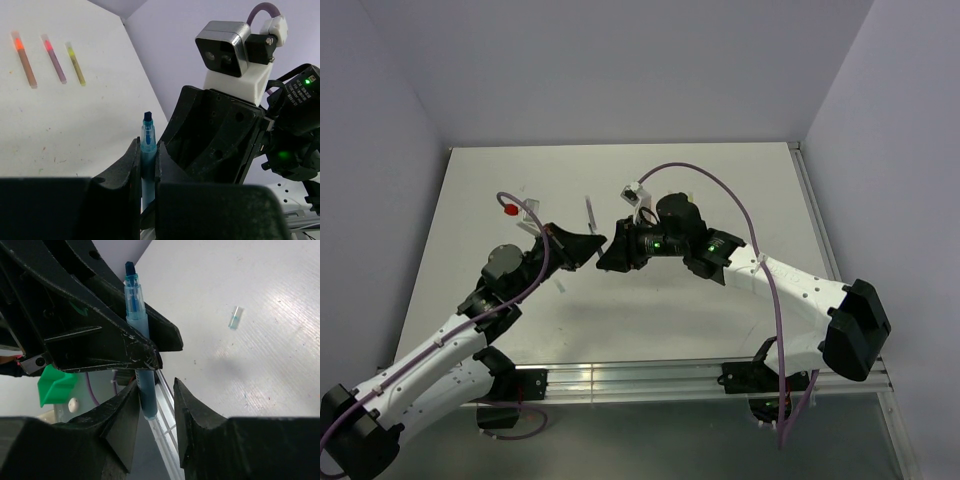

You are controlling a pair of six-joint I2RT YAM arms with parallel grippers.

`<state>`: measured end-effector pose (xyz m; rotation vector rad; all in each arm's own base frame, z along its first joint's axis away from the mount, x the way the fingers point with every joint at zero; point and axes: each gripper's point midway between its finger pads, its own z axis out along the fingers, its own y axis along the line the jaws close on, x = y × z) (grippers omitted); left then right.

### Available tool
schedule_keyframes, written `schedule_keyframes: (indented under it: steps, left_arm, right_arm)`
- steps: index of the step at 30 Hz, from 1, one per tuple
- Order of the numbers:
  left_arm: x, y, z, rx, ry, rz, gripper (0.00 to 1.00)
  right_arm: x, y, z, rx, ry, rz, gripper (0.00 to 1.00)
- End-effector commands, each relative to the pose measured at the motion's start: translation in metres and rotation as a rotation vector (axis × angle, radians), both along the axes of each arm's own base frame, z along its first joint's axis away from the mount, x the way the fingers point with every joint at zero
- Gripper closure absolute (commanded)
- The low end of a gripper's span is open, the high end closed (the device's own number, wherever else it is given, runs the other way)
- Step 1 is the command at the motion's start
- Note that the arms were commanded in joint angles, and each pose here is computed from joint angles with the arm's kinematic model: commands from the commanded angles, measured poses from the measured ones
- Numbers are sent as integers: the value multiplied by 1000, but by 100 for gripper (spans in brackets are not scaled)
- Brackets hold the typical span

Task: Insert the pens into the pen caps
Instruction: Insert the pen cap onto the pen.

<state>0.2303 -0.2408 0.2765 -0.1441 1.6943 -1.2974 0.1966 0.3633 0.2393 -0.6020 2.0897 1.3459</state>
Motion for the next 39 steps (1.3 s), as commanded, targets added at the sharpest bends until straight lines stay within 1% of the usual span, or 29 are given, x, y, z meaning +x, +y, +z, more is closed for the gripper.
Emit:
schedule_keyframes:
  steps: [1,7,9,12,15,29,30,33,36,38,39]
  left_arm:
    - [-4,-4,26,-58,-72,-36,100]
    - [-2,-7,25,-68,-77,-41,100]
    - [-2,-7,27,-69,-84,-42,100]
    - [-2,-8,27,-72,-86,-49,100]
    - [-4,-9,27,-71,-89,-55,100]
    - [-9,-12,23,-65,-94,-89,100]
    - [-9,-12,23,-65,-94,-89,100]
    - [-7,-11,20,-55,-85,-78,100]
    - [-5,-7,23,-54,-89,-54,90]
    - [-3,-3,24,-53,-96,-29,88]
    - [-2,-2,24,-49,-92,-16,85]
  right_arm:
    - [0,4,32,96,-56,23,61]
    - [-4,7,36,116,-43,46,70]
    - [-4,8,36,122,-38,49,70]
    - [-5,8,34,120,-29,49,74]
    - [-4,9,32,119,-22,46,80]
    - [0,13,29,127,-6,42,80]
    - [0,13,30,128,-11,38,87]
    - [2,10,25,107,-10,18,100]
    - [8,5,23,88,-18,-24,100]
    - [9,2,27,90,-22,-43,100]
    - [10,1,27,86,-19,-51,100]
